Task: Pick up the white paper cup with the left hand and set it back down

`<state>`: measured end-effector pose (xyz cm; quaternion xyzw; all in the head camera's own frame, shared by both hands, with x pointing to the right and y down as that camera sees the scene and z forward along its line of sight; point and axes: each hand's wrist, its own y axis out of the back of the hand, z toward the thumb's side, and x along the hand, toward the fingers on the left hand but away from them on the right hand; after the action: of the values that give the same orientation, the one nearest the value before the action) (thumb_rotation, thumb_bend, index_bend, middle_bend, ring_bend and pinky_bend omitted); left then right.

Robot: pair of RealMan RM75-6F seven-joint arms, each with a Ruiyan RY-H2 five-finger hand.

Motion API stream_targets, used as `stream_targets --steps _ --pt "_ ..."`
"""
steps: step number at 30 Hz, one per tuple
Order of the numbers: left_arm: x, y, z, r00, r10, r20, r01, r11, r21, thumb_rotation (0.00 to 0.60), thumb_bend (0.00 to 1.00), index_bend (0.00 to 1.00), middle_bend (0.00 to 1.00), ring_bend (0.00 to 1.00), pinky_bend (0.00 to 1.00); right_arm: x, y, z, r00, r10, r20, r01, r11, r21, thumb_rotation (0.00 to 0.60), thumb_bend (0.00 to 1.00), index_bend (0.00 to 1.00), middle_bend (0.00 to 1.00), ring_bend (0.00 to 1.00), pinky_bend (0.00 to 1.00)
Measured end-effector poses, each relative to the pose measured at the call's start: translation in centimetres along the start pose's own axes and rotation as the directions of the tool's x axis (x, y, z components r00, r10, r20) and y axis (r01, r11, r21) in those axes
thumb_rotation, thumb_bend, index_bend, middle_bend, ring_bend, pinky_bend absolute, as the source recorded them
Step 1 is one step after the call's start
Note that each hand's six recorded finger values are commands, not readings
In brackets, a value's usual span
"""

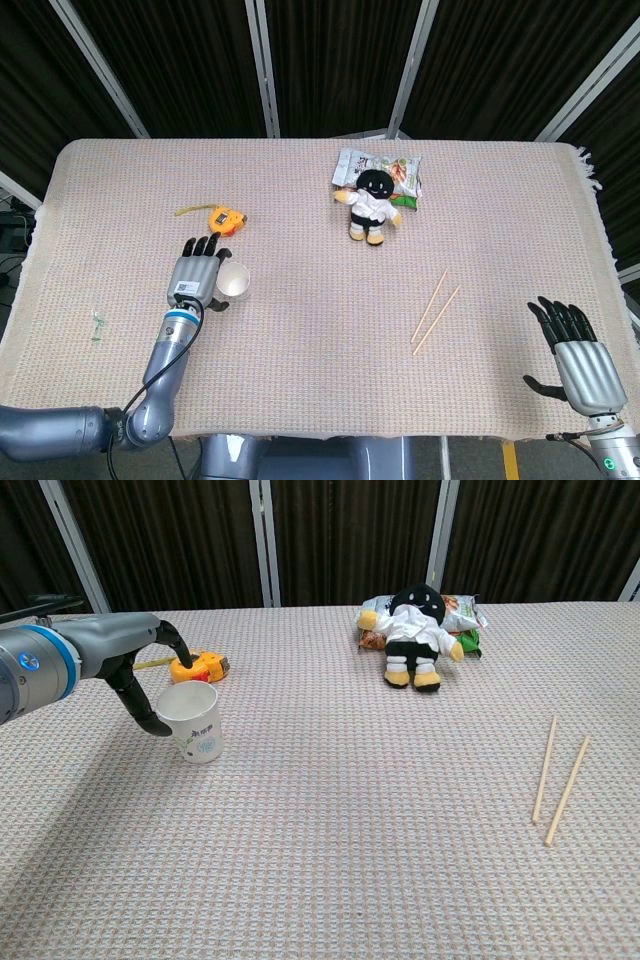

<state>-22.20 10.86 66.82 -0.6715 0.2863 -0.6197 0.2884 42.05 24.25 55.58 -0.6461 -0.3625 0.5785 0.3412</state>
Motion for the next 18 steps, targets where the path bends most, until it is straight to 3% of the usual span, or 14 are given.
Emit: stream_targets --steps 6,12,18 --pt "0.6 -0.6 1.0 1.000 -0.013 0.001 0.013 1.000 0.011 0.600 0.02 0.25 0.00 0.00 0.00 0.0 -0.1 0.1 1.000 0.005 -0.003 -0.005 1.000 0.001 0.600 0.03 0.00 0.00 0.00 0.00" --pt "0.9 -1.5 1.9 1.000 -0.022 0.005 0.022 0.999 0.024 0.600 0.19 0.33 0.00 0.00 0.00 0.0 -0.1 0.0 1.000 0.006 0.000 -0.006 1.000 0.000 0.600 0.03 0.00 0.00 0.00 0.00" --pt "0.6 -1.5 2.1 1.000 -0.020 0.016 0.021 0.999 -0.032 0.600 0.21 0.35 0.00 0.00 0.00 0.0 0.0 0.0 1.000 0.003 -0.001 -0.003 1.000 -0.001 0.600 0.03 0.00 0.00 0.00 0.00"
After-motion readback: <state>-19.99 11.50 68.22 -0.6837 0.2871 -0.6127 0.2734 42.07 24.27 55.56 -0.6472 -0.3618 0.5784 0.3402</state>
